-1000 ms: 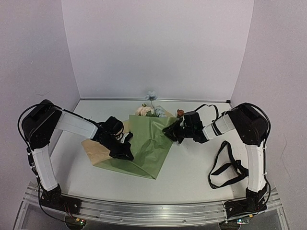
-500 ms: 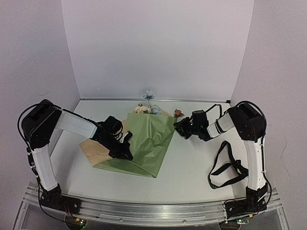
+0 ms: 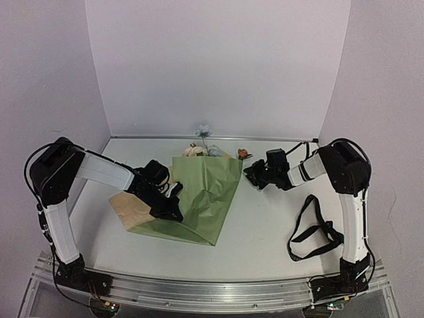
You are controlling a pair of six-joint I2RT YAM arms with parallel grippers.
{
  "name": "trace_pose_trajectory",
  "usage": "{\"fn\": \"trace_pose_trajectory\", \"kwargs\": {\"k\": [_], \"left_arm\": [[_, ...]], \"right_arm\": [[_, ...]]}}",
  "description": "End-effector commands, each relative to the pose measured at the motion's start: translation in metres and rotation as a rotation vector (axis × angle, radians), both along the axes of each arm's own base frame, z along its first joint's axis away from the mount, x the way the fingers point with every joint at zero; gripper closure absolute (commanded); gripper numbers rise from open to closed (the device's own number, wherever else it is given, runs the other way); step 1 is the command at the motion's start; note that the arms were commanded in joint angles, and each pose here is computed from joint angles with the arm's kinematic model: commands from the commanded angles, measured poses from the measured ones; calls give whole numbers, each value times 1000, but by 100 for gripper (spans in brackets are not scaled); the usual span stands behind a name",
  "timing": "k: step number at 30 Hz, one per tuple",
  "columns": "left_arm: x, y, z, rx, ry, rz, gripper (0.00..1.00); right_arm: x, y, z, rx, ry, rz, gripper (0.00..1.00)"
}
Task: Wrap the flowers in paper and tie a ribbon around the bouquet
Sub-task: Press the fold line of the 2/3-folded wrapping paper, then pick up the two-thirds-folded wrapping paper from the center of the board.
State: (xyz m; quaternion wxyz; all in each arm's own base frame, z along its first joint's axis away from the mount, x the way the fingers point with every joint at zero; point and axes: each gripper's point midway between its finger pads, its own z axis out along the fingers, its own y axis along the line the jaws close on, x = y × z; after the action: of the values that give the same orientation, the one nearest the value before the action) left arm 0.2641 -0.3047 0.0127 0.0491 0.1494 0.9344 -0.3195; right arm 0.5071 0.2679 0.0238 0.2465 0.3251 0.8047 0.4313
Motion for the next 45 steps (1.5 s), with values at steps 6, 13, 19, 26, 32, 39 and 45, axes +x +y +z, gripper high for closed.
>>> {"fn": "trace_pose_trajectory", "kwargs": {"k": [6, 13, 19, 26, 32, 39, 45], "left_arm": [[9, 4, 35, 2, -61, 16, 96], [22, 1, 96, -106, -153, 127, 83], [11, 41, 113, -94, -147, 393, 74], [-37, 109, 87, -84, -36, 736, 66], [-70, 153, 56, -72, 40, 947, 61], [-73, 158, 36, -79, 61, 1000, 50], [-62, 166, 24, -8, 31, 1050, 51]], "right_arm": [[-126, 60, 68, -206, -26, 453, 74], [-220, 122, 66, -326, -17, 792, 76], [-260, 166, 55, -384, -21, 975, 81], [-282, 187, 32, -438, -3, 1070, 83], [-286, 191, 15, -455, 11, 1092, 84], [-284, 199, 2, -443, 12, 1087, 84], [-279, 202, -5, -441, 9, 1067, 84]]}}
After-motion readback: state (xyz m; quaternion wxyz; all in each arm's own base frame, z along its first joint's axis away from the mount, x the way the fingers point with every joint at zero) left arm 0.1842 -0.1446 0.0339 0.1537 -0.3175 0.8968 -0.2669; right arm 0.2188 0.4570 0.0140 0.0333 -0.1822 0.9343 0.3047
